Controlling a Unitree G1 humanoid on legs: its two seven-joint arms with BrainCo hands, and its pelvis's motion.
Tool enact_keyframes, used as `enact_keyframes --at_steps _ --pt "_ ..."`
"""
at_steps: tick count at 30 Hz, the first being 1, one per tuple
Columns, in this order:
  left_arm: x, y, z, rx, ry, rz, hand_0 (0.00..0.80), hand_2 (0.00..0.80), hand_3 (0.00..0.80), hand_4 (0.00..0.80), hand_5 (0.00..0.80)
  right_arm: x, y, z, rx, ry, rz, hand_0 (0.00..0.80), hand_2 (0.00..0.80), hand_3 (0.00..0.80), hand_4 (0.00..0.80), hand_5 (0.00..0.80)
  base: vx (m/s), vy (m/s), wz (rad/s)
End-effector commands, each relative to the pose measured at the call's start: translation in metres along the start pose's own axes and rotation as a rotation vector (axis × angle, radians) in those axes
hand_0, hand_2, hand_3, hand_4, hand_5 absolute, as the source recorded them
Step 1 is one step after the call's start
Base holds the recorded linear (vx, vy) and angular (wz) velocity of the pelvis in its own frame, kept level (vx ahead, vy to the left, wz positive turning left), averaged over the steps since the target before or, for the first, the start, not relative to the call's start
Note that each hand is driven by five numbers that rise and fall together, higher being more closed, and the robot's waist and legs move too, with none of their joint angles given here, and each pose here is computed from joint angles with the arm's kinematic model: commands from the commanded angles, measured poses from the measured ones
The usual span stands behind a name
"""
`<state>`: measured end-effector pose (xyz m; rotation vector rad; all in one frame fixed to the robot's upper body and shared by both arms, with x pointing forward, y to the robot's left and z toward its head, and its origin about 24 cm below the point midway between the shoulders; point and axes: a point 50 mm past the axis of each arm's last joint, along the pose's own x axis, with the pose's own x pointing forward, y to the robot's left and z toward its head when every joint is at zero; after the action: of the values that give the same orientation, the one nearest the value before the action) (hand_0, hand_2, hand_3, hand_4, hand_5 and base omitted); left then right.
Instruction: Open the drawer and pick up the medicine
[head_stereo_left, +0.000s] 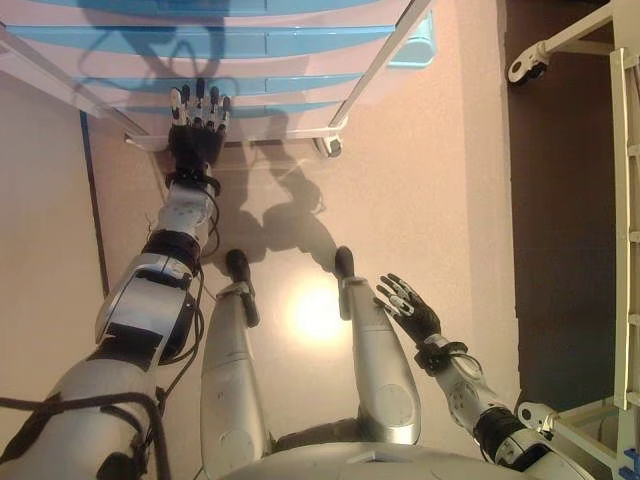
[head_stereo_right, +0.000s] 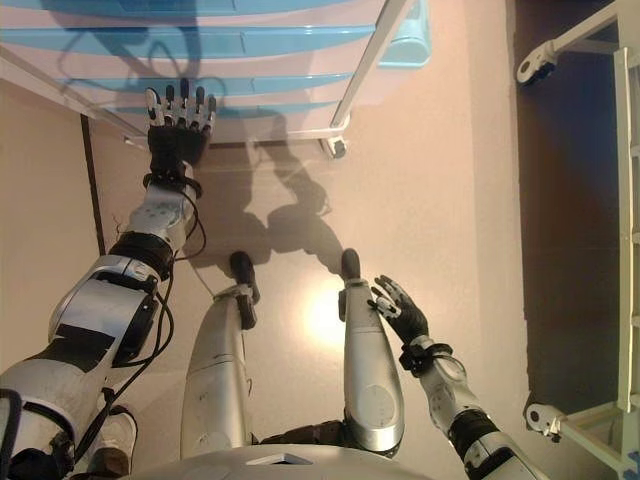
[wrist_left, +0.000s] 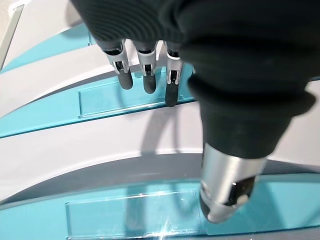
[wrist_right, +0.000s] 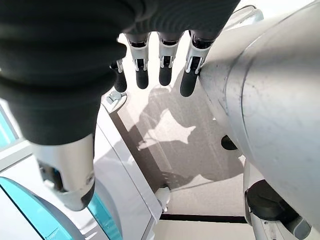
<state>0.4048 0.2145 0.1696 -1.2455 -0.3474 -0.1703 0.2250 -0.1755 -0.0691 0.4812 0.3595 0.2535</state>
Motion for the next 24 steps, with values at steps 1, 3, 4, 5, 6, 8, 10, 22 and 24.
enact_keyframes --at_steps 1,3,4,5,6,8,10,22,24 --pt "0.035 -0.099 0.003 -0.045 -0.038 -0.368 0.000 0.000 0.000 0.000 0.000 -0.024 -0.004 -0.030 0.001 0.138 0.014 0.000 0.000 0.000 0.000 0.000 0.000 0.000 0.00" --pt "0.035 -0.103 0.002 -0.053 -0.038 -0.373 0.000 0.000 0.000 0.000 0.000 -0.026 -0.006 -0.030 0.002 0.140 0.006 0.000 0.000 0.000 0.000 0.000 0.000 0.000 0.00" --pt "0.035 -0.104 0.002 -0.052 -0.037 -0.372 0.000 0.000 0.000 0.000 0.000 -0.026 -0.006 -0.031 0.004 0.140 0.005 0.000 0.000 0.000 0.000 0.000 0.023 0.007 0.04" --pt "0.036 -0.105 0.001 -0.050 -0.034 -0.375 0.000 0.000 0.000 0.000 0.000 -0.026 -0.007 -0.031 0.005 0.139 0.002 0.000 0.000 0.000 0.000 0.000 0.013 -0.002 0.06" --pt "0.036 -0.109 0.000 -0.046 -0.032 -0.387 0.000 0.000 0.000 0.000 0.000 -0.026 -0.006 -0.031 0.002 0.140 0.002 0.000 0.000 0.000 0.000 0.000 0.012 -0.004 0.07" --pt "0.036 -0.111 -0.001 -0.050 -0.032 -0.395 0.000 0.000 0.000 0.000 0.000 -0.026 -0.006 -0.031 0.002 0.140 0.002 0.000 0.000 0.000 0.000 0.000 0.007 -0.005 0.04" --pt "0.035 -0.118 -0.002 -0.052 -0.031 -0.444 0.000 0.000 0.000 0.000 0.000 -0.028 -0.007 -0.031 -0.001 0.138 -0.001 0.000 0.000 0.000 0.000 0.000 0.000 0.000 0.00" --pt "0.019 -0.124 -0.028 -0.069 0.039 -0.539 0.000 0.000 0.000 0.000 0.000 -0.029 -0.006 -0.028 -0.005 0.124 -0.028 0.000 0.000 0.000 0.000 0.000 0.000 0.000 0.00" --pt "0.018 -0.126 -0.030 -0.071 0.040 -0.539 0.000 0.000 0.000 0.000 0.000 -0.028 -0.006 -0.028 -0.008 0.123 -0.029 0.000 0.000 0.000 0.000 0.000 0.000 0.000 0.00"
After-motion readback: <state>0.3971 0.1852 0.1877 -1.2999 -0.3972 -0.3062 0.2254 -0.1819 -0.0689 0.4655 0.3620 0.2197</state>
